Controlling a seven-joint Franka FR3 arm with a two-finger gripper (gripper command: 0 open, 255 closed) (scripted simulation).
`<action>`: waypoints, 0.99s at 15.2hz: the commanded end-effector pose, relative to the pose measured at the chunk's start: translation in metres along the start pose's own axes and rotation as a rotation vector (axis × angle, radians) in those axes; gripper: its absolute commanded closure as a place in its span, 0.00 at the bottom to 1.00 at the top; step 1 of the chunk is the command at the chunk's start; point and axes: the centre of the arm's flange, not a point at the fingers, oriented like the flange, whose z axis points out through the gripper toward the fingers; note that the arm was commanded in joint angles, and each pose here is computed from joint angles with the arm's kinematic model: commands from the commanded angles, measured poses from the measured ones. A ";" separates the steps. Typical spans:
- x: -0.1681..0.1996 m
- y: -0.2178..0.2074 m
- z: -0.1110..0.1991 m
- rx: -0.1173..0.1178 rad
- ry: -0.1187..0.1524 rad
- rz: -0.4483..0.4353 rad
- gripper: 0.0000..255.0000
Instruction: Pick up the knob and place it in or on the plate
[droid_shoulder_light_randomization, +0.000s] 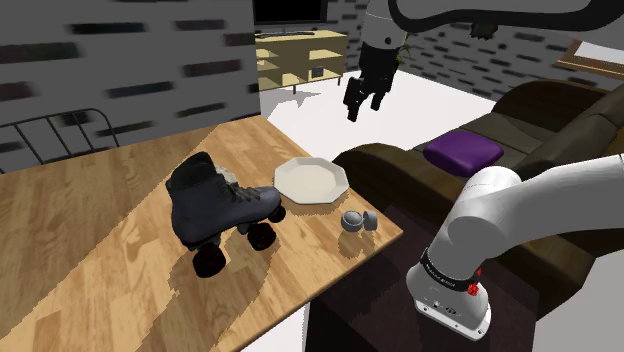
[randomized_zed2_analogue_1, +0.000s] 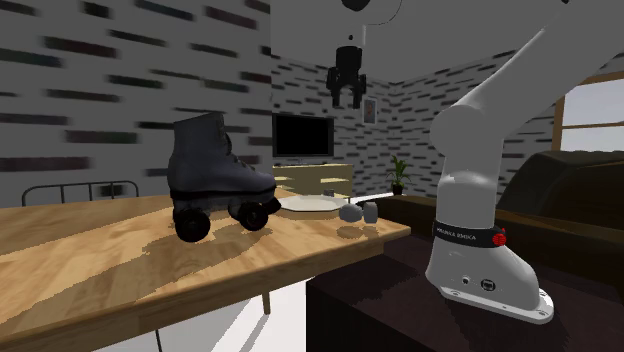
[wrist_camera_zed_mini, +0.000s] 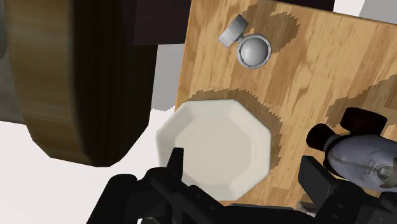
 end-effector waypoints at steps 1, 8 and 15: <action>0.000 0.000 0.000 0.000 0.000 0.000 0.00; -0.008 -0.016 0.089 0.038 -0.060 -0.237 0.00; -0.025 -0.032 0.176 0.077 -0.120 -0.473 0.00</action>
